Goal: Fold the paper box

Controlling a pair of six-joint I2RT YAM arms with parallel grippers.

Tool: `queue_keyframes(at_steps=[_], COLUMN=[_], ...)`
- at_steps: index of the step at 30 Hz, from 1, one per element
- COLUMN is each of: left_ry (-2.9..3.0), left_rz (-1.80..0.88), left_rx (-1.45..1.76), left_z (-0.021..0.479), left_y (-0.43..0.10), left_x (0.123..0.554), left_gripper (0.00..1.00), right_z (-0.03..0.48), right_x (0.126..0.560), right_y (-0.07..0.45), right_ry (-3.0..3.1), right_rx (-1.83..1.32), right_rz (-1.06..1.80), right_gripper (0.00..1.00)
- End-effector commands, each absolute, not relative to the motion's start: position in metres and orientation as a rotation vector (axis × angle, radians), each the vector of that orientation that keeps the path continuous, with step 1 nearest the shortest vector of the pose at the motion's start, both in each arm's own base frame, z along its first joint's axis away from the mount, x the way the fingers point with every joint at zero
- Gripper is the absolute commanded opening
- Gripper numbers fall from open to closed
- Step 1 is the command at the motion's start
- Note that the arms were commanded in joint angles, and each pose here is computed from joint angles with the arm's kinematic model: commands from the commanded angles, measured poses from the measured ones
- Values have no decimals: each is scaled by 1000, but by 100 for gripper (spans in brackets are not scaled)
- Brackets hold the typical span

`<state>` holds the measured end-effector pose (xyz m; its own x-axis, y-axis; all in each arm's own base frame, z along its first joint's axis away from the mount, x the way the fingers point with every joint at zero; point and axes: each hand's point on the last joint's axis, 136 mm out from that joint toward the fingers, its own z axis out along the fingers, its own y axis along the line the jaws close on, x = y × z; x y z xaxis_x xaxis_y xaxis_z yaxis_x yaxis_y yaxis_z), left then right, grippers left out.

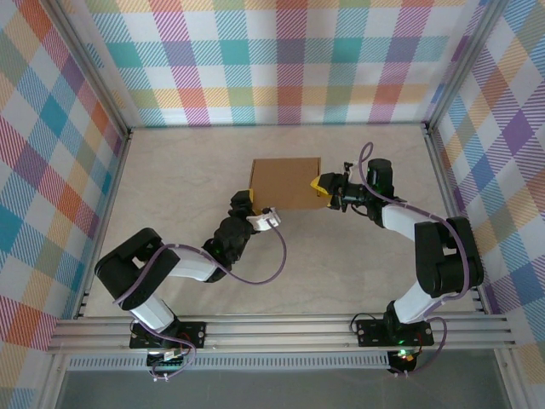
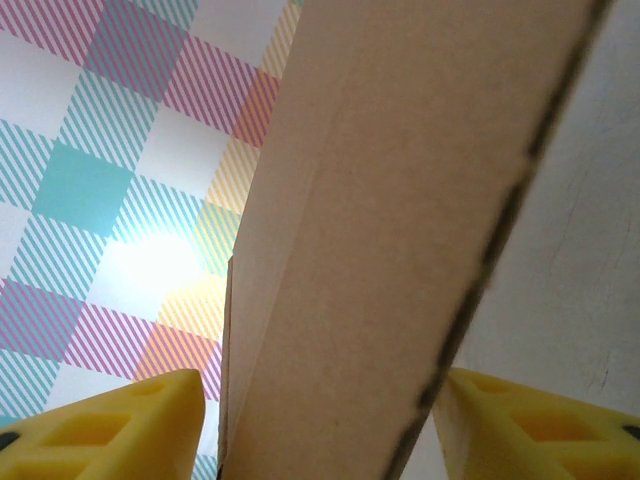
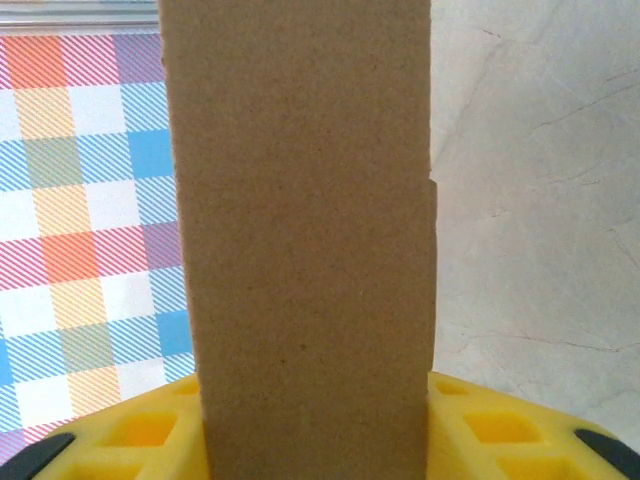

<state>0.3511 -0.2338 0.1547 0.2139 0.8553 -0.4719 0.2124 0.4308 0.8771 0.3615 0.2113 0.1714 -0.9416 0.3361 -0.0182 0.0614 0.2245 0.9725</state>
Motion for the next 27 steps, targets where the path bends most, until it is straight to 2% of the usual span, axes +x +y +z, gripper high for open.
queue_keyframes(at_steps=[1, 8, 19, 27], left_ry=[1266, 1276, 1290, 1366], left_rz=[600, 598, 581, 432], left_rx=[1011, 1023, 1020, 1108], left_z=[175, 170, 172, 166], left_y=[-239, -240, -238, -245], left_x=[354, 355, 352, 336], left_gripper=[57, 44, 33, 24], right_z=[182, 182, 183, 185], right_x=[356, 354, 356, 358], right_y=[212, 212, 212, 211], right_ry=[2247, 2247, 2241, 2236], right_rx=[322, 316, 320, 326], right_rz=[1827, 1833, 1826, 1817], right_gripper=[45, 45, 46, 60])
